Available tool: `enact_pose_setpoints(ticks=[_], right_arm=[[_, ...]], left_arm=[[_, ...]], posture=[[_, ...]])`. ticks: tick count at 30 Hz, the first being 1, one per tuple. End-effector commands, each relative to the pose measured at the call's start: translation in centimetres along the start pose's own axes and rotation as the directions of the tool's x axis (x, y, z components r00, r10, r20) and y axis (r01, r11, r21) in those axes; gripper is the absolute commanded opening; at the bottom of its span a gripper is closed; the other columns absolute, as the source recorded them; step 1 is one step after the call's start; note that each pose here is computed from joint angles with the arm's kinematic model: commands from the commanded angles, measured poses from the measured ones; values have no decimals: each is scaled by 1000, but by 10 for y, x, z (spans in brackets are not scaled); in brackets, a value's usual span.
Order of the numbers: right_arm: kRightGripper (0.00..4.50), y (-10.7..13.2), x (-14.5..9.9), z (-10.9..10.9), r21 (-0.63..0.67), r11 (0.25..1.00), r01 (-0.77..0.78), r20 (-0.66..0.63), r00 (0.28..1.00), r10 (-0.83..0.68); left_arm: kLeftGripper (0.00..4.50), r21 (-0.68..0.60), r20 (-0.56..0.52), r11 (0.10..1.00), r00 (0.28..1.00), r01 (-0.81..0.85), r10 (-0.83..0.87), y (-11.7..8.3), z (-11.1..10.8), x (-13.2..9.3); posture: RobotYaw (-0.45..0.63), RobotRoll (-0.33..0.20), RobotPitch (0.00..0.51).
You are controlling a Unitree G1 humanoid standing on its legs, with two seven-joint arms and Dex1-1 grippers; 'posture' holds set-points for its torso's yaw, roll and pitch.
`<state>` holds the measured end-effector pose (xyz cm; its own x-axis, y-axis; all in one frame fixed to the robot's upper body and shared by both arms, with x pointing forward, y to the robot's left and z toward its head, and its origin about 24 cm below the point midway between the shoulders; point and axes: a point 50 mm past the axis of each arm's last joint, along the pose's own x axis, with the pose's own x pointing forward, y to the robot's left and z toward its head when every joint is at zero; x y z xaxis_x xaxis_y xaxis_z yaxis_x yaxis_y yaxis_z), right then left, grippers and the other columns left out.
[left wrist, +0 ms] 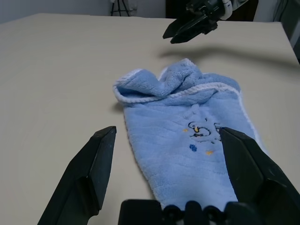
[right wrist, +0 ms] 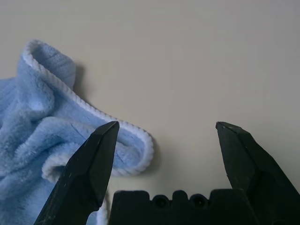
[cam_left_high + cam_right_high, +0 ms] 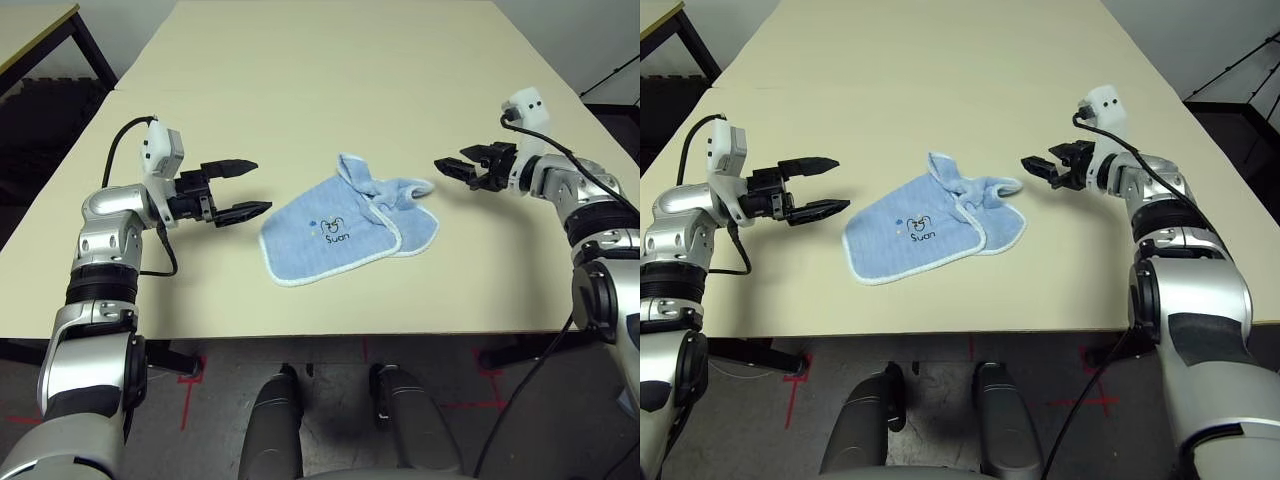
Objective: Fold the towel and set it aside.
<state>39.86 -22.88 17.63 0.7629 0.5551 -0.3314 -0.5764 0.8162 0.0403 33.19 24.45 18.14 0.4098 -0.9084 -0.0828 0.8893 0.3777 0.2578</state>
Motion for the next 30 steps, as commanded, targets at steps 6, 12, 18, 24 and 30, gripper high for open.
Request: enact_pose_setpoints(ticks=[6, 12, 18, 24, 30], right_arm=[[4500, 8, 10, -8, -25, 1000, 3, -152, 988, -7], [4500, 10, 15, -4, -46, 997, 67, -217, 973, -75], [4500, 16, 17, 11, -21, 998, 61, -235, 970, -65], [4500, 16, 14, 22, 2, 995, 98, -248, 964, -94], [4500, 20, 15, 25, 24, 994, 108, -287, 953, -97]], left_arm=[[4443, -19, 7, 1000, 1000, 18, -18, -8, 0, 5], [4443, -27, 11, 1000, 1000, 10, -10, -9, 1, 6], [4443, -32, 25, 999, 1000, 7, -6, -8, 6, 8], [4443, -37, 33, 999, 999, 1, 1, -6, 9, 8], [4443, -46, 37, 999, 999, -5, 7, -2, 14, 9]], posture=[[5, 0, 163], [4, 0, 171], [-3, 0, 193], [-29, 0, 229], [-62, 0, 261]])
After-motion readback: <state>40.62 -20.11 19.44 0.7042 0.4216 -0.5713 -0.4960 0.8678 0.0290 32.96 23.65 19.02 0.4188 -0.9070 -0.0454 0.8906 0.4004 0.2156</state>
